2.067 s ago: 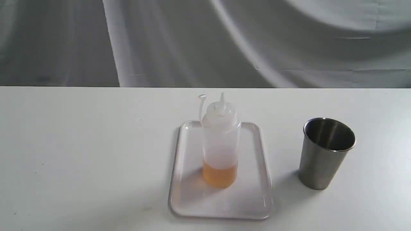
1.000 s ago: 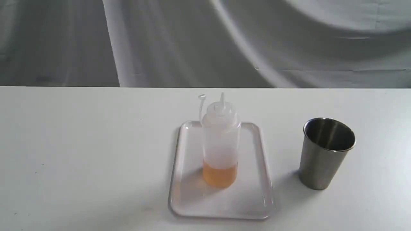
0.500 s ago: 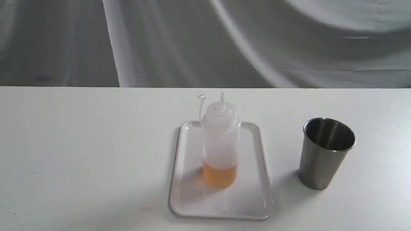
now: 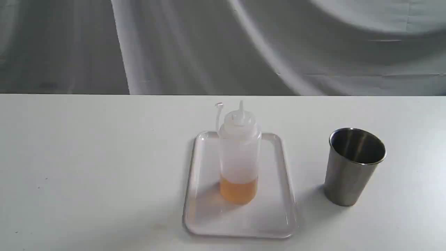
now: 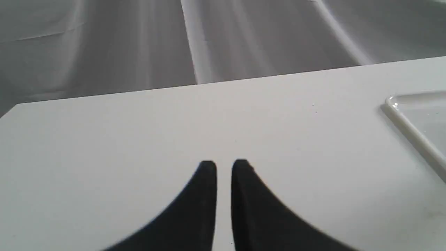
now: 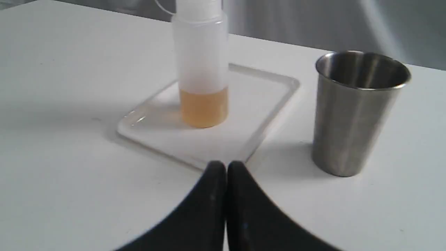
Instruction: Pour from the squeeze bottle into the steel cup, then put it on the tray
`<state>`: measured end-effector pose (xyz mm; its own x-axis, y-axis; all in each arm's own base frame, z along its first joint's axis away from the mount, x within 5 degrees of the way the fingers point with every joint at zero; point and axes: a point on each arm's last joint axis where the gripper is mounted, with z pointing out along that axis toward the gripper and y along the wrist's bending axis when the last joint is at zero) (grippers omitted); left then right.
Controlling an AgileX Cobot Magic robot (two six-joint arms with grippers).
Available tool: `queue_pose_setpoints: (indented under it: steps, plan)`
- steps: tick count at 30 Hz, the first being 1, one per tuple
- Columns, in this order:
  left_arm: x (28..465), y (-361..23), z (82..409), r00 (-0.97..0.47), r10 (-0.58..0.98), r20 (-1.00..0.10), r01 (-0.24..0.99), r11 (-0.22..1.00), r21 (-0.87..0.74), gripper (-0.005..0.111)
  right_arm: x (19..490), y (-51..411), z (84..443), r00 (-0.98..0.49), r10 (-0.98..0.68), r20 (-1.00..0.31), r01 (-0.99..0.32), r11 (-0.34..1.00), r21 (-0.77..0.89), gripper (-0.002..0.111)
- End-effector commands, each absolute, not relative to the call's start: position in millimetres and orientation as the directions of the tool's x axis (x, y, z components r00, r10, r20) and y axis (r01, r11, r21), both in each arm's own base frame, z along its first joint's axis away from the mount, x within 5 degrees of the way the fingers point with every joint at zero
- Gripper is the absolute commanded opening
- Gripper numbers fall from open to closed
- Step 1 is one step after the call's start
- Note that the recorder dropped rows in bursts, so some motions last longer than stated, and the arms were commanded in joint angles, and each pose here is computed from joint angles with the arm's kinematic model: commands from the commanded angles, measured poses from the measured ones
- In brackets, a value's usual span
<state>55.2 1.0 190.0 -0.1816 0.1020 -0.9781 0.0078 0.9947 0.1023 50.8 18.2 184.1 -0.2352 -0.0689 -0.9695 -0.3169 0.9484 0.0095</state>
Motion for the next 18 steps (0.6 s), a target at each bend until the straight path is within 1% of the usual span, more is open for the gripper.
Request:
queue_pose_setpoints:
  steps: [1, 12, 18]
  plan:
    - [55.1, 0.8, 189.4, -0.174, 0.103, -0.979, 0.011, 0.995, 0.103, 0.008, 51.6, 15.1, 183.2, -0.239, -0.045, -0.97, -0.258, 0.966, 0.019, 0.0]
    - [55.1, 0.8, 189.4, -0.174, 0.103, -0.979, 0.011, 0.995, 0.103, 0.008, 53.2, 7.6, 183.2, -0.243, -0.011, -0.97, -0.117, 0.993, 0.019, 0.0]
    - [55.1, 0.8, 189.4, -0.174, 0.103, -0.979, 0.011, 0.995, 0.103, 0.008, 53.5, 5.3, 183.2, -0.244, 0.0, -0.97, -0.075, 0.997, 0.019, 0.0]
